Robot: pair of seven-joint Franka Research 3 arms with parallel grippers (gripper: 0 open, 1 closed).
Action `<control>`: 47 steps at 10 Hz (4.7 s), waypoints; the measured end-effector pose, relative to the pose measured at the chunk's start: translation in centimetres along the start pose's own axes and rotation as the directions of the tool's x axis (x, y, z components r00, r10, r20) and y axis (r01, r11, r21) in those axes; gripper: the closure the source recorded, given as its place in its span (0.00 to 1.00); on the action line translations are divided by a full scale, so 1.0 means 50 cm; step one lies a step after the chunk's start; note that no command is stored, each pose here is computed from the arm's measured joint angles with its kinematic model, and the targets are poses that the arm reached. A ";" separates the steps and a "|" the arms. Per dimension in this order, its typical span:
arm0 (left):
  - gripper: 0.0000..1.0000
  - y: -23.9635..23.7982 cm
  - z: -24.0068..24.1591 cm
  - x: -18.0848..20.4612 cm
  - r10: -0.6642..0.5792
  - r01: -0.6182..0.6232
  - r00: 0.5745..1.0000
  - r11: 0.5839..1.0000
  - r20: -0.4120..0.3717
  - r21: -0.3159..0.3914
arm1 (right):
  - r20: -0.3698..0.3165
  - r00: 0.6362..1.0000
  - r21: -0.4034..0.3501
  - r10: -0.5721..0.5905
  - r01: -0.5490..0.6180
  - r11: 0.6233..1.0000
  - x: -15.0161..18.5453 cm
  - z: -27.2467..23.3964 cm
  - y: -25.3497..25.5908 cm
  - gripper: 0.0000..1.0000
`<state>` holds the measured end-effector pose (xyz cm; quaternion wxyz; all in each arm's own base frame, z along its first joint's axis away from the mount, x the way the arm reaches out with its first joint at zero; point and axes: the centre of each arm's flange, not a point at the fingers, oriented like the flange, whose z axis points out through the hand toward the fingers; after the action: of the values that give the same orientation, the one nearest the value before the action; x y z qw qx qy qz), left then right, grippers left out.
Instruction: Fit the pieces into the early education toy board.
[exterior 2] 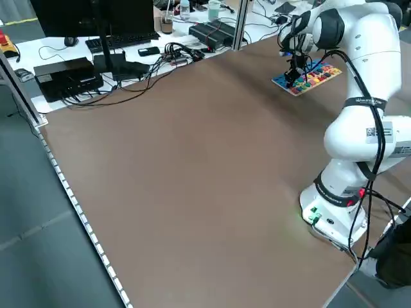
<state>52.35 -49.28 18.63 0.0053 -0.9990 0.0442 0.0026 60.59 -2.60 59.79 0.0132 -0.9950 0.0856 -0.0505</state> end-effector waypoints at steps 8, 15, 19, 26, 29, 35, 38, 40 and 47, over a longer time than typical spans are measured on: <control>0.87 -0.003 -0.001 0.002 -0.012 0.012 1.000 1.000 0.006 -0.006 | 0.000 1.000 0.000 0.000 0.000 1.000 0.000 0.000 0.001 0.01; 0.87 0.038 0.006 -0.042 -0.027 0.026 0.999 0.999 0.021 0.023 | 0.000 1.000 0.000 0.000 0.000 1.000 0.000 0.000 0.000 0.01; 0.87 0.040 0.006 -0.044 -0.021 0.020 1.000 0.999 0.020 0.025 | -0.001 1.000 0.000 0.000 0.000 1.000 0.000 0.000 0.000 0.01; 0.71 0.043 0.010 -0.050 0.002 -0.002 1.000 1.000 0.023 0.028 | -0.001 1.000 0.000 0.002 -0.002 1.000 0.000 0.000 0.002 0.01; 0.71 0.043 0.010 -0.050 0.002 -0.002 1.000 1.000 0.023 0.028 | -0.001 1.000 0.000 0.002 -0.002 1.000 0.001 0.000 0.003 0.01; 0.71 0.041 0.007 -0.058 0.005 -0.006 1.000 0.999 0.026 0.033 | -0.001 1.000 0.000 0.002 -0.002 1.000 0.001 0.000 0.003 0.01; 0.71 0.042 0.002 -0.065 0.009 -0.010 1.000 0.999 0.029 0.035 | -0.001 1.000 0.000 0.002 -0.002 1.000 0.001 0.000 0.003 0.01; 0.71 0.044 -0.016 -0.062 0.009 -0.010 1.000 1.000 0.018 0.028 | -0.001 1.000 0.000 0.002 -0.002 1.000 0.001 0.000 0.003 0.01; 0.46 -0.068 -0.278 0.033 -0.040 0.041 0.995 0.999 -0.088 0.012 | -0.002 1.000 0.000 0.002 -0.002 1.000 0.001 -0.001 0.003 0.01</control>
<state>54.37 -46.20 32.57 0.0102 -0.9988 0.0242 -0.0419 60.60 -2.76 59.84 0.0130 -0.9948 0.0868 -0.0515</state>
